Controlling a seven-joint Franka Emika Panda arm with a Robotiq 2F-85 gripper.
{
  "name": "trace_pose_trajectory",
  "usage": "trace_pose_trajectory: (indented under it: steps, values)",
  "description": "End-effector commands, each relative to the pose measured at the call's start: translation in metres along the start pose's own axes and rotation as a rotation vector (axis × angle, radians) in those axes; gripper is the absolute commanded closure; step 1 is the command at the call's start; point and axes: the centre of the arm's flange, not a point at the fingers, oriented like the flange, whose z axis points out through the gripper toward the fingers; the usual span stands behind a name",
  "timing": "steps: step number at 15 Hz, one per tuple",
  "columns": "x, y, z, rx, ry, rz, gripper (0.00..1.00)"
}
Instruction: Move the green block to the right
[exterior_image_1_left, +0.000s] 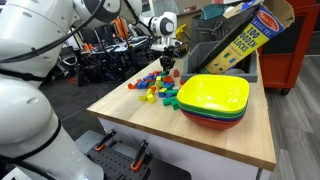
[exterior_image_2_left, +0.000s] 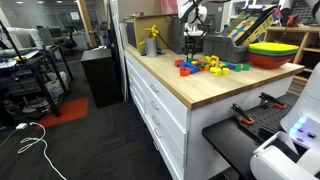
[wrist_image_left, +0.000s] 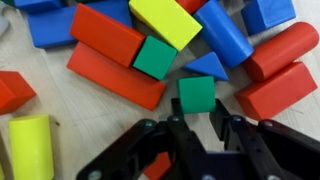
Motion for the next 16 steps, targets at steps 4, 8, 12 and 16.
trace_pose_trajectory:
  steps: [4, 8, 12, 16]
  values:
    - [-0.010, -0.010, -0.038, 0.030, 0.032, 0.023, 0.92]
    - [-0.017, -0.015, -0.067, 0.018, 0.092, 0.049, 0.92]
    - [-0.022, -0.018, -0.090, 0.004, 0.138, 0.075, 0.92]
    - [-0.015, -0.019, -0.102, -0.057, 0.181, 0.101, 0.92]
